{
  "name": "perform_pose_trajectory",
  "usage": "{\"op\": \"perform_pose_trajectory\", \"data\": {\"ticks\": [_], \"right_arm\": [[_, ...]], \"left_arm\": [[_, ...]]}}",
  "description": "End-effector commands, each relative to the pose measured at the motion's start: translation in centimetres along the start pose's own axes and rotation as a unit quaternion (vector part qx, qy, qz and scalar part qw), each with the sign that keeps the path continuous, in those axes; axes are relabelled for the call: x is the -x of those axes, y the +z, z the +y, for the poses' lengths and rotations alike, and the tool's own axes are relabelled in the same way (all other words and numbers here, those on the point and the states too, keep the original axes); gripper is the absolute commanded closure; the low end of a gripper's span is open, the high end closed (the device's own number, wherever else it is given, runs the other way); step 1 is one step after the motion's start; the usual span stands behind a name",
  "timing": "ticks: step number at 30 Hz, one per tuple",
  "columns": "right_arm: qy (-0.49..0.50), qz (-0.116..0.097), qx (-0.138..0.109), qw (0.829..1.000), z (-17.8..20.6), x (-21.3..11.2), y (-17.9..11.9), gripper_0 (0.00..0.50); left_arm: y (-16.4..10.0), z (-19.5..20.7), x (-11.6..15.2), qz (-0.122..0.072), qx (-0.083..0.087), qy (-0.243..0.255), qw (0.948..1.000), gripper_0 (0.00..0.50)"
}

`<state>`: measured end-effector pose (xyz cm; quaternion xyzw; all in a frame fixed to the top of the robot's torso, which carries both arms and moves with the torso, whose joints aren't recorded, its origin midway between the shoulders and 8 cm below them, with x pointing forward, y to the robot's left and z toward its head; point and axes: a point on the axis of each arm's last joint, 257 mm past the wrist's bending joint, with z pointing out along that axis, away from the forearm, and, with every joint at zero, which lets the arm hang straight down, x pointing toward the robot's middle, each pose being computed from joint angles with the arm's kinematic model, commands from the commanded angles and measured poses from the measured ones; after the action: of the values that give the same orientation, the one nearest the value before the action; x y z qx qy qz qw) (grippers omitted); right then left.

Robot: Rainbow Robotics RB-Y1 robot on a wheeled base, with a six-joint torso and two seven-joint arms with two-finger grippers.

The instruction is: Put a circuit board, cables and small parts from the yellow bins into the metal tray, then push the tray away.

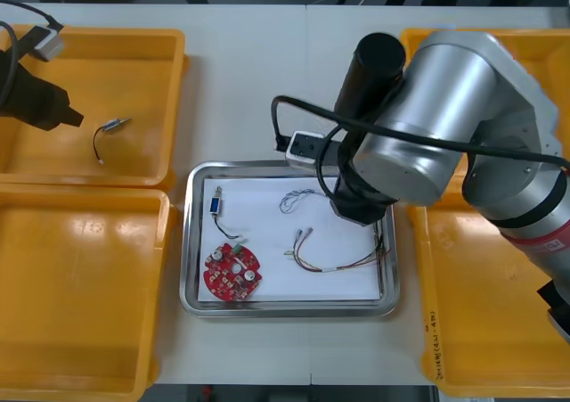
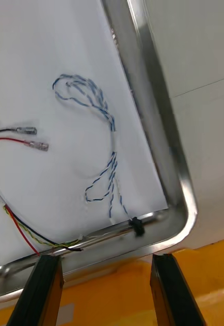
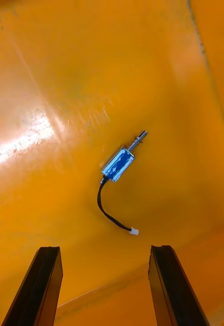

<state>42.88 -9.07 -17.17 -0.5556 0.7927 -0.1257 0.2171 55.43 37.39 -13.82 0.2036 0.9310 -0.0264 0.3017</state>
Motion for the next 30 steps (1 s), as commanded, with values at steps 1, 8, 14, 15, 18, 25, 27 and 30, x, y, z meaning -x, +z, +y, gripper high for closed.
{"op": "perform_pose_trajectory", "data": {"ticks": [1, 8, 14, 15, 18, 25, 27, 30], "right_arm": [[0.041, -0.054, -0.037, 0.997, -3.4, 1.4, -4.4, 0.0], [0.106, -0.074, -0.029, 0.991, -6.7, -1.9, -6.9, 0.0], [0.169, -0.083, -0.024, 0.982, -9.1, -6.1, -8.7, 0.0], [0.177, -0.081, -0.027, 0.98, -9.5, -7.0, -9.0, 0.0], [0.202, -0.075, -0.038, 0.976, -10.5, -9.3, -9.7, 0.0], [0.316, -0.058, -0.051, 0.945, -11.5, -14.1, -10.4, 0.0], [0.348, -0.056, -0.051, 0.934, -11.5, -15.3, -10.4, 0.0], [0.391, -0.05, -0.053, 0.918, -11.6, -17.2, -10.5, 0.0]], "left_arm": [[-3.4, 1.1, 3.7, -0.015, 0.037, 0.025, 0.9989, 0.0], [-2.8, 0.4, 4.0, 0.001, 0.042, 0.12, 0.9919, 0.0], [-2.3, -0.4, 4.1, 0.016, 0.04, 0.178, 0.983, 0.0], [-2.1, -0.7, 4.0, 0.017, 0.037, 0.182, 0.9824, 0.0], [-1.8, -1.1, 4.0, 0.02, 0.034, 0.192, 0.9805, 0.0], [0.1, -1.6, 4.5, 0.017, 0.037, 0.215, 0.9759, 0.0], [1.0, -1.7, 4.8, 0.012, 0.035, 0.224, 0.9739, 0.0], [2.3, -1.3, 4.8, 0.007, 0.036, 0.231, 0.9722, 0.0]]}}
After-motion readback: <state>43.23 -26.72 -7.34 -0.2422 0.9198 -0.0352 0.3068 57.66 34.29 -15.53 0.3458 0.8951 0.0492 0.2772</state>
